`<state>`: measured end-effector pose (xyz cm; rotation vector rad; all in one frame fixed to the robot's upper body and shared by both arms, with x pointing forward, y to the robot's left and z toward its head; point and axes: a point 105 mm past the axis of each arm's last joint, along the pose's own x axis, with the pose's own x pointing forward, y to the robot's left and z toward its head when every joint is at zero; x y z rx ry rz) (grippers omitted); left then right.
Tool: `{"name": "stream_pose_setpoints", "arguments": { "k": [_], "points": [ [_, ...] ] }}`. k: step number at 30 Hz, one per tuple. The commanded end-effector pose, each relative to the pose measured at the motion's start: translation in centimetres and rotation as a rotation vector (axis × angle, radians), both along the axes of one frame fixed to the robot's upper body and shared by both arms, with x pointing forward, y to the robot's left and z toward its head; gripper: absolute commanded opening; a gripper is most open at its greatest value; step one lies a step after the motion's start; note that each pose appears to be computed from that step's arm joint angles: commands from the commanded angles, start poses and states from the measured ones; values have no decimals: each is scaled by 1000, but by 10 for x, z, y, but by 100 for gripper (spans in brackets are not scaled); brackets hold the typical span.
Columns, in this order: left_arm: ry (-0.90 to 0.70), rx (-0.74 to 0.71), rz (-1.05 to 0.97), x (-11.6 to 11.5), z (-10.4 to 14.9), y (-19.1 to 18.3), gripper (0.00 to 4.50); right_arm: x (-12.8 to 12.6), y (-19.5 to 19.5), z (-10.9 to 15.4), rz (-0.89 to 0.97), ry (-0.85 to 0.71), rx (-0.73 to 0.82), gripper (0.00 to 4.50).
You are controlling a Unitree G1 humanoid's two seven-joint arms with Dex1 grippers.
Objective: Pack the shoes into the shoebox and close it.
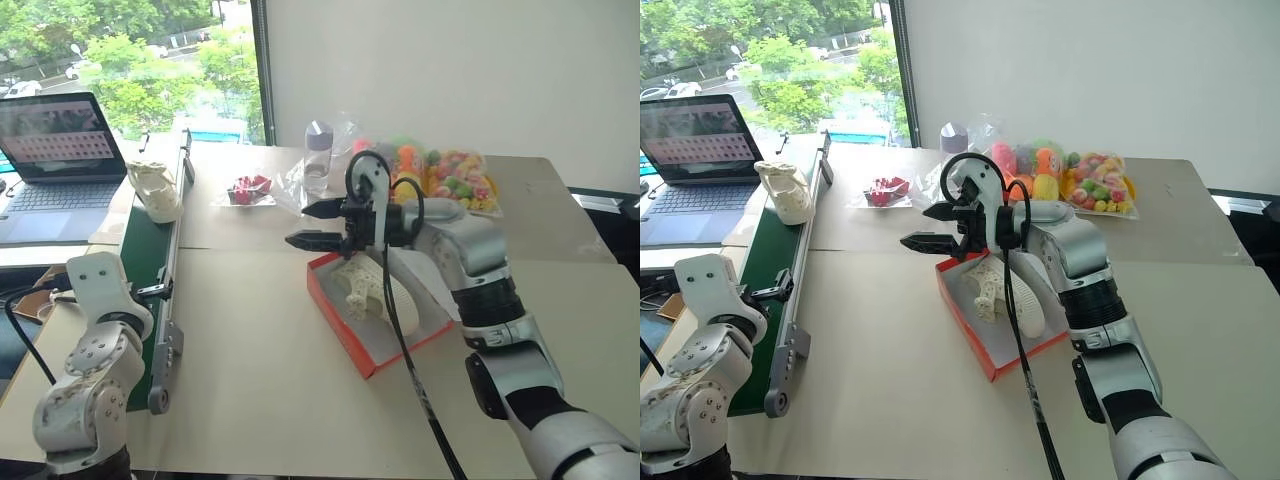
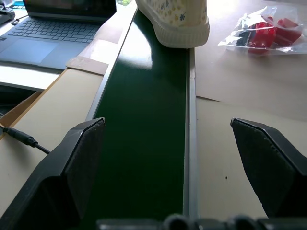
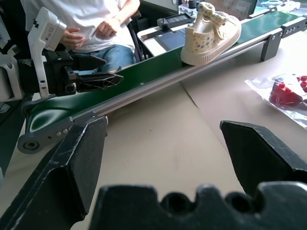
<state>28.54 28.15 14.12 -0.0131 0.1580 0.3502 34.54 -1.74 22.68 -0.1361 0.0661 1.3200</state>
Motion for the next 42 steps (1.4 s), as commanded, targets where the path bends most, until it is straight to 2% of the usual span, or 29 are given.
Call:
{"name": "stream_pose_setpoints", "arguments": {
  "k": [1, 12, 19, 24, 26, 29, 31, 33, 36, 39, 42],
  "points": [
    [-34, 41, 1, 11, 6, -1, 450, -8, 4, 3, 24, -50, -6, 442],
    [-60, -4, -6, 40, -2, -3, 450, -14, -1, 0, 13, -75, -40, 442],
    [4, -100, 36, 41, -32, -3, 450, -12, -5, 7, -22, -97, -34, 442],
    [-11, -152, 42, 40, -35, -6, 324, -7, -9, 13, -54, -112, -28, 450],
    [-20, -149, 54, 39, -32, -3, 306, -5, -9, 14, -61, -113, -28, 450],
    [-77, -128, 55, 42, -19, 0, 293, -5, -9, 14, -62, -113, -29, 450],
    [-158, -78, 4, 47, 4, -8, 293, -5, -8, 16, -61, -112, -22, 450],
    [-250, 1, -122, 53, 32, -31, 293, -2, -7, 25, -75, -79, 41, 450],
    [-340, 40, -369, 58, 57, -82, 293, 9, -10, 50, -133, 61, 224, 450],
    [-404, 7, -590, 58, 77, -135, 293, 30, -22, 65, -232, 280, 383, 450],
    [-442, -26, -695, 56, 90, -163, 293, 40, -30, 75, -274, 405, 485, 450]
  ]
}}
